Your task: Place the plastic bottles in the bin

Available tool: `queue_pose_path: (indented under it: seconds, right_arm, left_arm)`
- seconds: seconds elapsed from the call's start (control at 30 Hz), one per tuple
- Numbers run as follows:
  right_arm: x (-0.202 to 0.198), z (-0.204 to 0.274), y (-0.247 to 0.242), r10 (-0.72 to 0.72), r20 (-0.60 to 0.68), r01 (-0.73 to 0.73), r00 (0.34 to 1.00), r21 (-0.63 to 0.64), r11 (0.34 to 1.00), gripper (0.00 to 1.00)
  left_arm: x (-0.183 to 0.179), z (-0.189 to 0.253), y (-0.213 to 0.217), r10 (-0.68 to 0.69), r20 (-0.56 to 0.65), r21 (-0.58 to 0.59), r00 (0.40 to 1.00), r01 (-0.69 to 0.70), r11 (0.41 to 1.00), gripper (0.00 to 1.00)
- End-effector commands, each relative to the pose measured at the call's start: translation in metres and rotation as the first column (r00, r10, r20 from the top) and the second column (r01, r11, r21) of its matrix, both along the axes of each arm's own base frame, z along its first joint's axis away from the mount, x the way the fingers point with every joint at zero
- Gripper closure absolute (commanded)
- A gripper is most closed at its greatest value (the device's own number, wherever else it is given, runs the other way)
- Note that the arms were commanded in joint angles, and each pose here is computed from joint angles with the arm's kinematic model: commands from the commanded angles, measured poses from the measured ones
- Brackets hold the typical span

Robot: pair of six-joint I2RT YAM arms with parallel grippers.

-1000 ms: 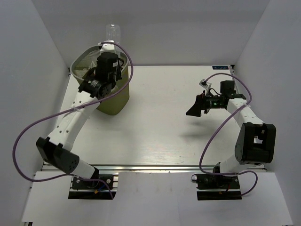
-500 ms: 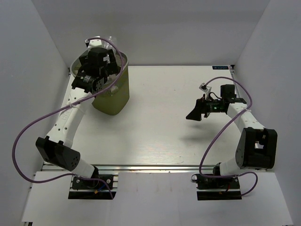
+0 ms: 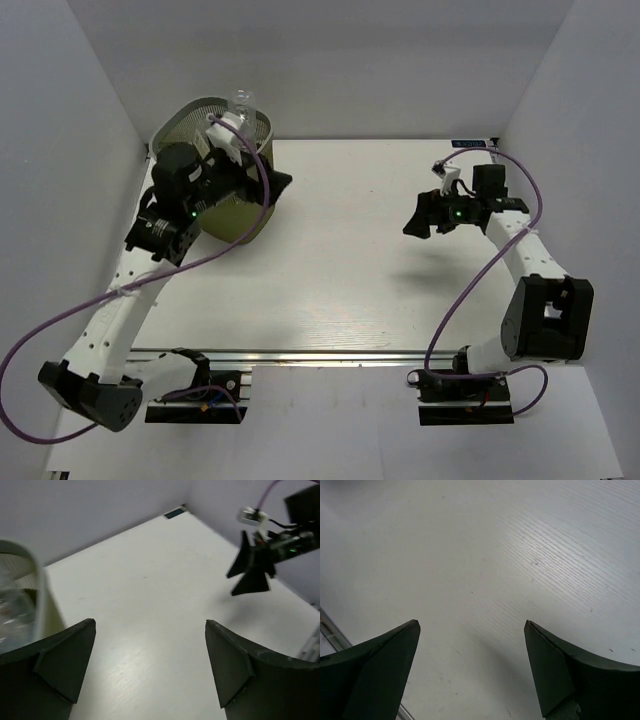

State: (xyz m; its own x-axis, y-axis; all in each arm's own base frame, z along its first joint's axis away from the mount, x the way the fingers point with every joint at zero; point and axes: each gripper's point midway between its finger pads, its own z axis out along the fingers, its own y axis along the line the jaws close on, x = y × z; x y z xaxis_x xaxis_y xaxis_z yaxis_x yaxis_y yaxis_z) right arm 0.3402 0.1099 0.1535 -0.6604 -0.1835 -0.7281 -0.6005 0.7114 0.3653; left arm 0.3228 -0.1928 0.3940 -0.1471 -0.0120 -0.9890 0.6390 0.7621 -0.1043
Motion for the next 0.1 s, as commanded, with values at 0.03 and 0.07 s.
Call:
queue_pose_path:
  seconds: [0.03,0.07]
  right_arm:
    - [0.013,0.03,-0.018,-0.152,0.123,0.158,0.981,-0.045,0.986,0.1]
    - [0.016,0.04,-0.018,-0.159,0.164,0.166,0.974,-0.029,0.986,0.1]
  left_arm:
    - [-0.031,-0.063,-0.035,-0.228,-0.135,-0.054,0.964,0.223,0.973,0.0]
    - [-0.039,-0.063,-0.034,-0.226,-0.117,-0.055,0.967,0.221,0.974,0.0]
